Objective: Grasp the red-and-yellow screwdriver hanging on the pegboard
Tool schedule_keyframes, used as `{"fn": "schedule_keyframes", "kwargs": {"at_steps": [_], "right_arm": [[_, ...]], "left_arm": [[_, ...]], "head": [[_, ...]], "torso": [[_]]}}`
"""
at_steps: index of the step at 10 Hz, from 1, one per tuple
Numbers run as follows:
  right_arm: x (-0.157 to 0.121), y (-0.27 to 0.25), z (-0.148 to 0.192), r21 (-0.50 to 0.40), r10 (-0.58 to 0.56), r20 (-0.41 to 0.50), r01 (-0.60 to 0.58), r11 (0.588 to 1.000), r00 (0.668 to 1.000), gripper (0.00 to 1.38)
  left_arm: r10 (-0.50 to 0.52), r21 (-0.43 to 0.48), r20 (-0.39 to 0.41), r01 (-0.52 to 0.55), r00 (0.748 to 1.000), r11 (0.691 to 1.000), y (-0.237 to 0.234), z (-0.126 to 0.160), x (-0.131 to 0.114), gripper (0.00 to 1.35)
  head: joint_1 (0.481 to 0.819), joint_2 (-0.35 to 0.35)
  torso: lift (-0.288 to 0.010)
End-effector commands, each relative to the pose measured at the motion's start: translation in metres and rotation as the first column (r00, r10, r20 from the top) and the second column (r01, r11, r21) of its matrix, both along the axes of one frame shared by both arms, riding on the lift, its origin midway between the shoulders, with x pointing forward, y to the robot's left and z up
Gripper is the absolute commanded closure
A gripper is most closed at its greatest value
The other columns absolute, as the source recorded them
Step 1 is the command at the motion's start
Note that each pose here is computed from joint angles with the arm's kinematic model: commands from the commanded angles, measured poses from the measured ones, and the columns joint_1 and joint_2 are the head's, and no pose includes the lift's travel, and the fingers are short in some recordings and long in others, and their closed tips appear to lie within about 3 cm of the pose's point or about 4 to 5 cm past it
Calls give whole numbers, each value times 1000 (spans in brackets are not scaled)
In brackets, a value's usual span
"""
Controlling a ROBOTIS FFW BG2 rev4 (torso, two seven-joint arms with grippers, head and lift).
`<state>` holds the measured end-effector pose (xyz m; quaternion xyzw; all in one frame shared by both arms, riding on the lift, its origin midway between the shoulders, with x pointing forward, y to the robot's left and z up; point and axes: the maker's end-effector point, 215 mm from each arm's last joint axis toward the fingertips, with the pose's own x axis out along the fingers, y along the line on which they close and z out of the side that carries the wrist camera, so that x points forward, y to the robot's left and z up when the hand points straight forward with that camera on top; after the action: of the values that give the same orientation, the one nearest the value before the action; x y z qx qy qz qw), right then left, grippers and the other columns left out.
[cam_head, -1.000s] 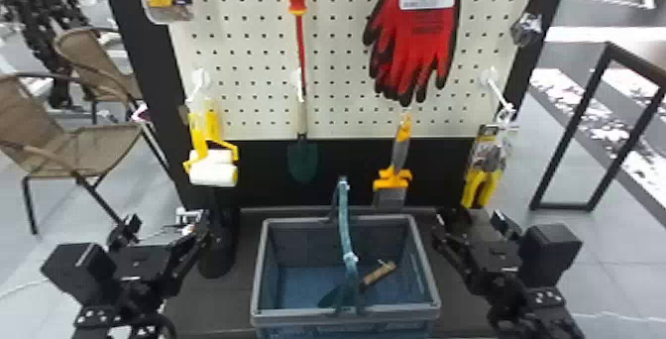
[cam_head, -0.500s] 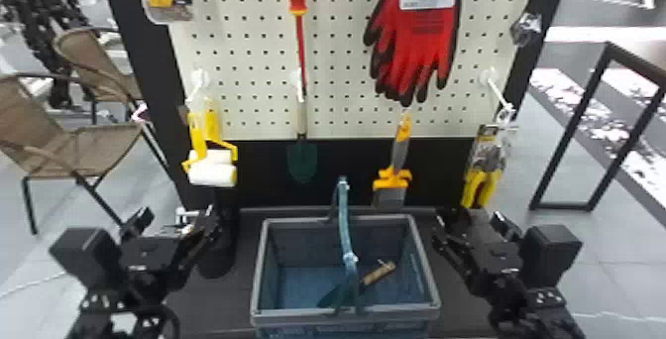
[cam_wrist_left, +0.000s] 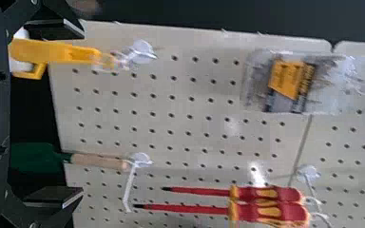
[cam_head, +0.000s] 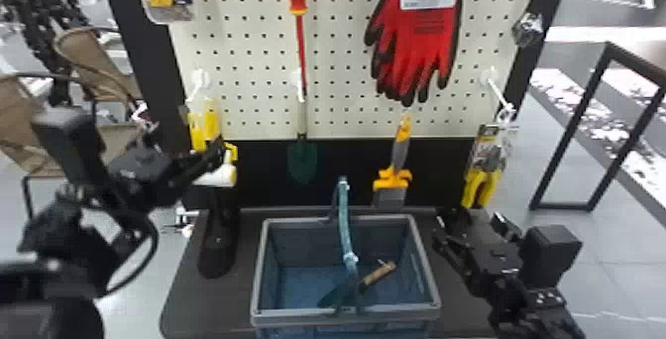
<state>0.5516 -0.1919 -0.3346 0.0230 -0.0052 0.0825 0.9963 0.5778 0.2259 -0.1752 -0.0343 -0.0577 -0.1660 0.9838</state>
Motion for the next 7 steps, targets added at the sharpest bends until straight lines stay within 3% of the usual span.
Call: {"fn": "schedule_keyframes", "kwargs": {"at_steps": [1, 4, 7], "right_arm": [[0, 0, -1, -2, 0, -2, 0, 1000, 1000, 219], [1, 0, -1, -6, 1, -5, -1, 1000, 1000, 219], [3, 0, 1, -11, 2, -1, -2, 1000, 1000, 219]], "left_arm": [[-24, 24, 1, 24, 1000, 999, -8, 36, 7, 176], [-70, 5, 33, 70, 997, 998, -22, 86, 15, 209], [-151, 47, 82, 148, 985, 988, -45, 134, 24, 209]], "head": [[549, 0], [549, 0], [549, 0]], "torso": [[-100], [-100], [-100]]}}
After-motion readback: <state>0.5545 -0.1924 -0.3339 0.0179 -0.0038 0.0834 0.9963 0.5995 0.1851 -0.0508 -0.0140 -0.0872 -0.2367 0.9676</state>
